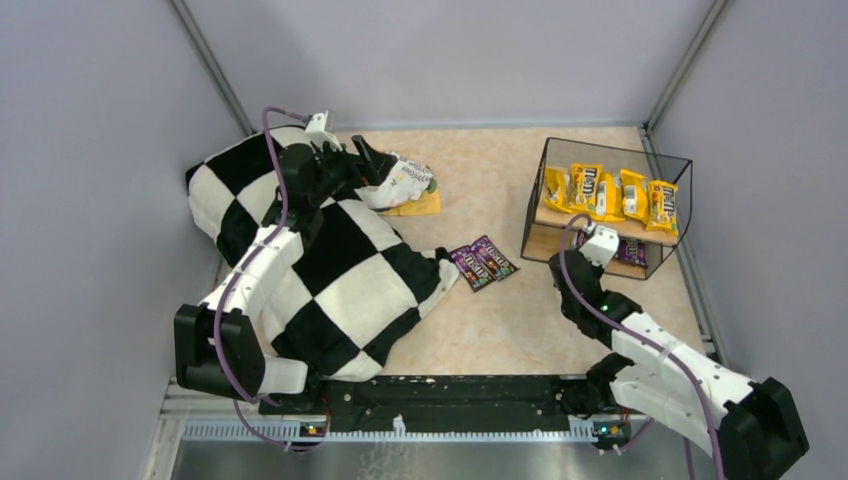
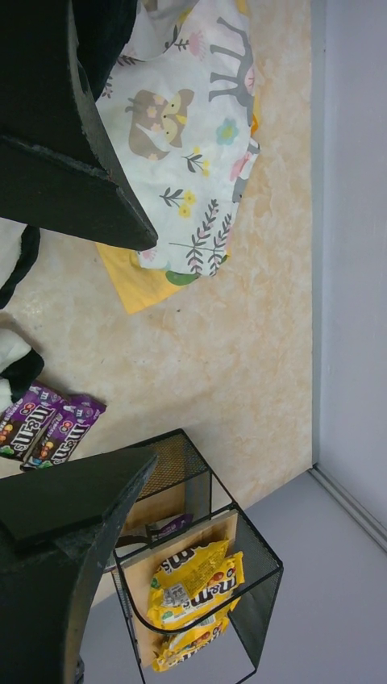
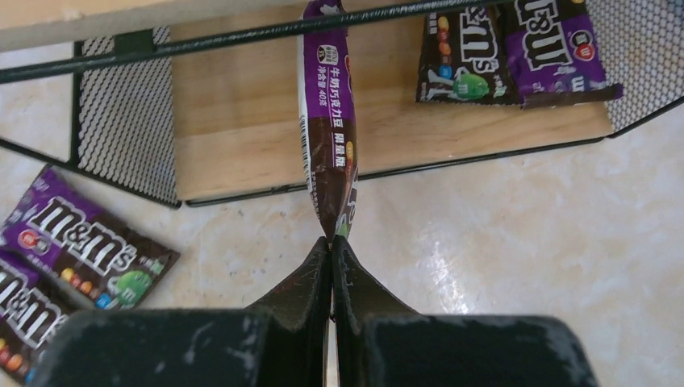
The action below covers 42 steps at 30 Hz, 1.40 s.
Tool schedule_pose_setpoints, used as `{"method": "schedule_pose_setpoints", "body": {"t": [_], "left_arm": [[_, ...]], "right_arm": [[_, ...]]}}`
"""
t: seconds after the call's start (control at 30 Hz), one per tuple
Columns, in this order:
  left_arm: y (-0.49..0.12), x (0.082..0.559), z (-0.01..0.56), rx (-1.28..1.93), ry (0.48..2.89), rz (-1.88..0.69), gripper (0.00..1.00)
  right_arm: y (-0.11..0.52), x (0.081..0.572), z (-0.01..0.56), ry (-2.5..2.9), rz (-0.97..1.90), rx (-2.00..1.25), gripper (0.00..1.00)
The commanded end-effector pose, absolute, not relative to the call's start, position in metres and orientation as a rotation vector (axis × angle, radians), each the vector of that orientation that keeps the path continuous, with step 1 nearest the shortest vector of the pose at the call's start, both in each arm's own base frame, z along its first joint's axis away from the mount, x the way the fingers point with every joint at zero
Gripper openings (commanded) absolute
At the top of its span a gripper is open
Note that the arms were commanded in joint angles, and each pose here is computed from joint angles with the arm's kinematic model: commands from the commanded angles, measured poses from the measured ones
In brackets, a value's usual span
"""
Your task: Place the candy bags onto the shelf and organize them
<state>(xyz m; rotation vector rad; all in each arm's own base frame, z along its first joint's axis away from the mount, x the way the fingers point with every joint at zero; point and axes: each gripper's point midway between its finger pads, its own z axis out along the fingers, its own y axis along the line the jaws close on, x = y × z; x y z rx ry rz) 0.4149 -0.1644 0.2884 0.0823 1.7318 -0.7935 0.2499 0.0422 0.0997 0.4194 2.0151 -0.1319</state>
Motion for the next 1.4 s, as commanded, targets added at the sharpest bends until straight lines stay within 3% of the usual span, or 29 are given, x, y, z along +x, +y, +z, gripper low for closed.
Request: {"method": "schedule_pose_setpoints", "body": {"t": [0.0,0.63,0.73,0.9,1.0,1.17,1.37], "left_arm": [[-0.167,0.419,0.313,0.114,1.661,-0.788,0.98],[-0.167,0.417,0.316,0.114,1.654,-0.795,0.99],[-0.167,0.417,0.316,0.115,1.653,-0.796,0.98],[-0.168,0.416,0.318,0.118,1.65,-0.801,0.98],[-0.168,0.417,0.317,0.116,1.651,-0.799,0.98],[-0.168,0.417,0.316,0.114,1.654,-0.805,0.99],[-0.17,0.417,0.314,0.114,1.659,-0.816,0.98]], "right_arm": [[0.032,0.276,0.121,1.915,-0.224,0.427,0.0],[0.039,0.306,0.099,2.047,-0.482,0.233,0.0],[0.049,0.304,0.092,2.096,-0.414,0.19,0.15],[0.064,0.295,0.101,2.096,-0.244,0.171,0.51],[0.076,0.291,0.121,2.084,-0.124,0.156,0.61],[0.088,0.278,0.113,2.146,-0.013,0.134,0.63],[0.084,0.284,0.114,2.044,0.248,0.419,0.62]]}}
